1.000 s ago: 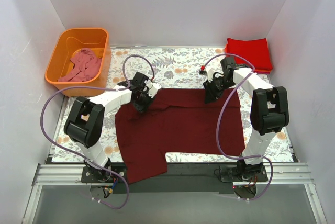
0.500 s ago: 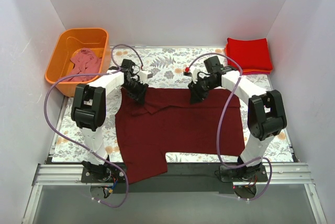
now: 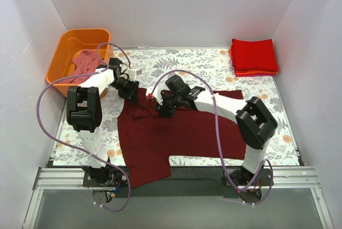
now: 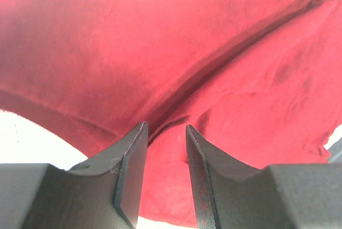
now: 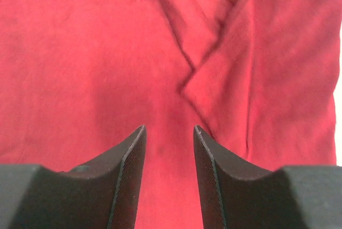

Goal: Fold and stack the t-shirts
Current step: Fold the tshirt

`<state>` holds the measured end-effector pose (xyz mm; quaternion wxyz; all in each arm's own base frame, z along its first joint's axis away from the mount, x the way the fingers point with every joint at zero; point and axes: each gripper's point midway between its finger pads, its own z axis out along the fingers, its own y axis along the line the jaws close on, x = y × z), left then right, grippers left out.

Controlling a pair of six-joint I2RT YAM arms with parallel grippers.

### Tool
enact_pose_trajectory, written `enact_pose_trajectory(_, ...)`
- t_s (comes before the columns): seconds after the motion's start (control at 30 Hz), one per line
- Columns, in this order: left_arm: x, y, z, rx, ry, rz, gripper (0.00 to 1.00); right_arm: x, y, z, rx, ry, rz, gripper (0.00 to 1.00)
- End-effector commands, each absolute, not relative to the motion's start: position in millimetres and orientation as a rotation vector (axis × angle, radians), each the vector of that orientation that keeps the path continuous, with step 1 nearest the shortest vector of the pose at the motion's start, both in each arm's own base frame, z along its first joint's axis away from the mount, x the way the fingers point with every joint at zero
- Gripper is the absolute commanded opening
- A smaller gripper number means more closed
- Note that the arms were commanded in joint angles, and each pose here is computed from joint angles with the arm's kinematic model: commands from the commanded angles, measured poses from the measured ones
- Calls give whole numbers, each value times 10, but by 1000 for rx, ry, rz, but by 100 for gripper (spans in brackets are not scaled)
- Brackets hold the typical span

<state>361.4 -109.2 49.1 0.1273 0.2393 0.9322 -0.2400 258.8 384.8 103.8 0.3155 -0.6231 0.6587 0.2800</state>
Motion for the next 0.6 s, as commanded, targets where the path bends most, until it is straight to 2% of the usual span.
enact_pose_trajectory(0.0, 3532, -1074, 711, 700, 2667, -708, 34, 2808, 4147, 1030, -1636, 1670, 616, 48)
enact_pose_trajectory(0.2, 3505, -1047, 646, 685, 2681, -704, 34, 2853, 4408, 855, -1646, 1693, 616, 49)
enact_pose_trajectory(0.57, 3492, -938, 562, 672, 2705, -654, 34, 2889, 4455, 521, -1665, 1760, 611, 48)
